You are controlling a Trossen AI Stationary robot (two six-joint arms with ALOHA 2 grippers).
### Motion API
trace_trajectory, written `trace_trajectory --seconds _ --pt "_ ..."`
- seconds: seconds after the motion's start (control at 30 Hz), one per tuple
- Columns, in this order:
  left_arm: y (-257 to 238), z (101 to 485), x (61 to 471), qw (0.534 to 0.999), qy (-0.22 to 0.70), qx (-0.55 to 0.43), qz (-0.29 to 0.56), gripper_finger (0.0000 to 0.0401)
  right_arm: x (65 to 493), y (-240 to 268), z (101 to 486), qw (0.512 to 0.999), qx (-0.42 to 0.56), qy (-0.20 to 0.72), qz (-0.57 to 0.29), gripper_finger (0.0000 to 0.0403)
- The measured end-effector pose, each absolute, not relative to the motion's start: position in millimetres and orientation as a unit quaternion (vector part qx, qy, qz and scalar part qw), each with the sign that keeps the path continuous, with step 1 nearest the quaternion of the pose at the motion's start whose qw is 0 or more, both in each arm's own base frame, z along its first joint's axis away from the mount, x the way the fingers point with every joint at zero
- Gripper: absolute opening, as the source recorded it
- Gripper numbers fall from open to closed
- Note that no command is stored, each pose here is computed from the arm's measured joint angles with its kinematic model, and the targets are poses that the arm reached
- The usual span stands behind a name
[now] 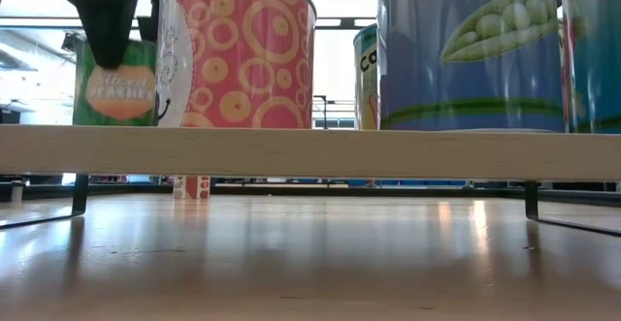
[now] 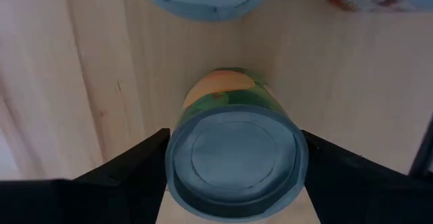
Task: Pick and place cans onto a shelf
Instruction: Put the canned sliced peaches on the shelf, then put the canned diced tomatoes on the shelf
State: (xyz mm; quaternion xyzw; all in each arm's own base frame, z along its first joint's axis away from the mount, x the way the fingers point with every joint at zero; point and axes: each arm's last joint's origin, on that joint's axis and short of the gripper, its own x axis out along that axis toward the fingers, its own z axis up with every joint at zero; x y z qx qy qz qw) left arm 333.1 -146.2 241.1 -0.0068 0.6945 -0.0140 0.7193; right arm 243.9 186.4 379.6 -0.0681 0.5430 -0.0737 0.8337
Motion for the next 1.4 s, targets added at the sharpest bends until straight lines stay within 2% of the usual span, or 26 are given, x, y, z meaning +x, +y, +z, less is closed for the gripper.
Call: trace_trajectory --seconds 0.13,0.37,0.67,0.83,0.97,1.07,1.2,1.3,1.4 --pt "-146.5 236.1 334.7 0.714 0.700 -0.006 -0.011 0.0299 244.2 186.8 379.8 0.835 -0.063 0.542 -0.073 0.0010" --pt "-145.2 234.9 331.6 0.702 0.712 0.006 -0.003 0.0348 245.6 188.5 380.1 0.838 -0.051 0.540 -0.064 0.0011" --pt "-144.7 244.3 332.3 0.709 0.704 0.022 -0.010 0.0354 247.3 187.1 380.2 0.839 -0.047 0.539 -0.066 0.0010" --pt "-141.9 279.5 331.2 0.738 0.673 0.037 -0.024 0.0354 253.6 184.5 381.6 0.848 -0.021 0.525 -0.074 0.0010" --pt "-133.5 326.3 319.0 0.786 0.616 0.057 -0.008 0.0354 262.1 190.4 385.3 0.872 -0.009 0.487 -0.047 0.0010" --pt "-114.7 367.6 293.4 0.823 0.563 0.067 0.035 0.0350 267.5 195.2 388.6 0.888 0.004 0.459 -0.029 0.0010" --pt "-67.2 406.1 256.5 0.852 0.510 0.015 0.118 0.0346 268.6 203.1 391.9 0.900 0.014 0.436 -0.009 0.0010" --pt "-25.8 419.4 233.0 0.856 0.483 -0.023 0.184 0.0346 268.0 207.2 393.2 0.906 0.014 0.424 -0.003 0.0010" --pt "11.7 415.6 219.6 0.844 0.480 -0.040 0.237 0.0345 267.1 209.0 393.3 0.909 0.002 0.418 -0.006 0.0010"
